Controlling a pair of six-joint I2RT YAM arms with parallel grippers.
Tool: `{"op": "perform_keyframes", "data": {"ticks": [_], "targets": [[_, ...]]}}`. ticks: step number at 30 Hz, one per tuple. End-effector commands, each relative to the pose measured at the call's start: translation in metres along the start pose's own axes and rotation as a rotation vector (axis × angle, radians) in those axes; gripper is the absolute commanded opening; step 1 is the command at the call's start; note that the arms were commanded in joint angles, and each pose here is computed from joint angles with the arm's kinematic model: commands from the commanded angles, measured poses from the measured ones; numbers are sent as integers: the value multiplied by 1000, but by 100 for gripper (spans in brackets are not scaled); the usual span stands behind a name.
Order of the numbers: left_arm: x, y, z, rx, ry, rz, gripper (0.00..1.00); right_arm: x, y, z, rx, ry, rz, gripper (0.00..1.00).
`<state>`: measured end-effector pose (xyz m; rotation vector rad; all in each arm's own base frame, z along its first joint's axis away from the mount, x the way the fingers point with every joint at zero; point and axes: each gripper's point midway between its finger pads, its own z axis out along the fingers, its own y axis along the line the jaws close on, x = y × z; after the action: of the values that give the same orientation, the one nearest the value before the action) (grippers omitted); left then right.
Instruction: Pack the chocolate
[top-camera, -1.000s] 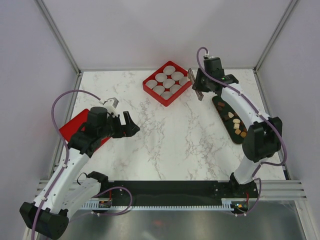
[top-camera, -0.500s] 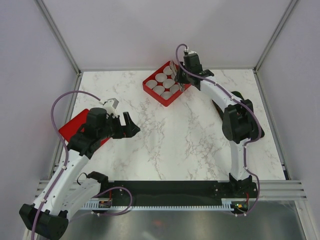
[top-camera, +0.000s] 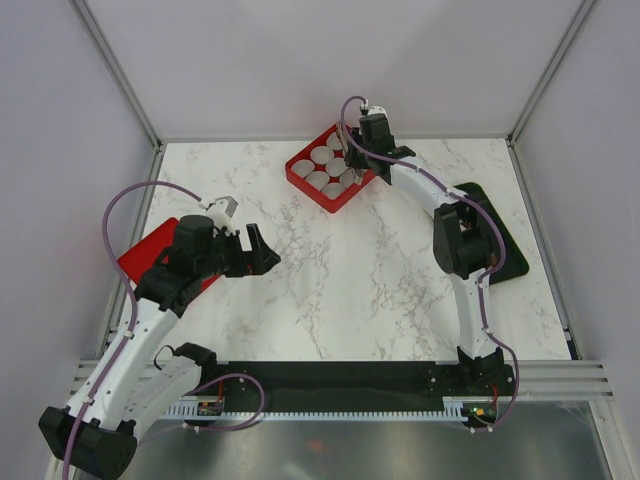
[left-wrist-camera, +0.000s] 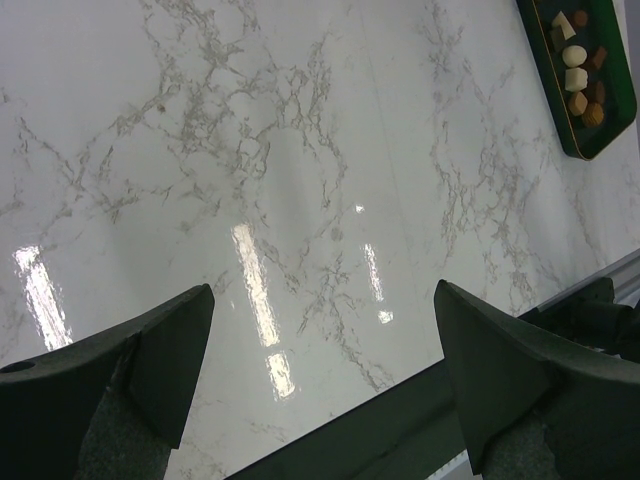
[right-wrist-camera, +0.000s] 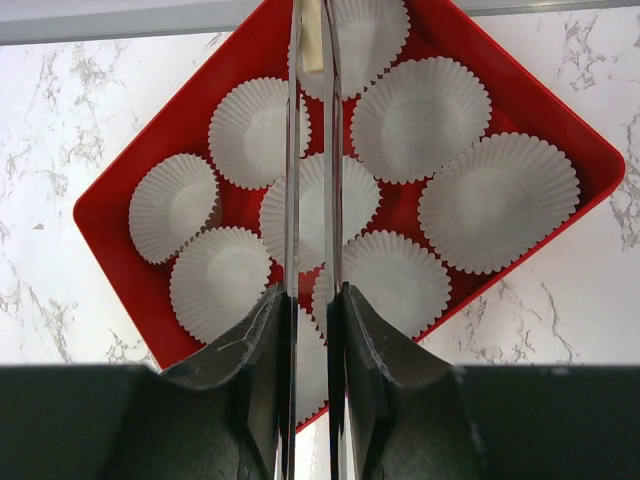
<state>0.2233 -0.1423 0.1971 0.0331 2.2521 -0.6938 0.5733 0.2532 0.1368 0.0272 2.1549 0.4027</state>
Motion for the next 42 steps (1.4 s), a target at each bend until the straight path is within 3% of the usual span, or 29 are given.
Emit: {"op": "perform_keyframes", "data": {"ticks": [1,14,23,27,33,37,42], "targets": [[-7,-3,2,23,-21,50,100,-30,12,6,-28,-102,-5,30],[-7,-2,4,17,-14,47,100,-28,7,15,-9,-114,-19,42],[-6,-2,5,19,-11,47,100,-53,15,-4,-21,-161,-32,41],[-6,-2,3,21,-14,47,100,-68,18,-33,-22,-179,-32,40],[-6,-4,2,29,-18,49,100,-78,0,-121,55,-170,-43,39],[-6,-6,0,41,-19,52,100,-37,-38,-170,166,-46,-68,40],[-5,-8,-1,53,-19,54,100,-9,-84,-243,254,12,-27,40]]}}
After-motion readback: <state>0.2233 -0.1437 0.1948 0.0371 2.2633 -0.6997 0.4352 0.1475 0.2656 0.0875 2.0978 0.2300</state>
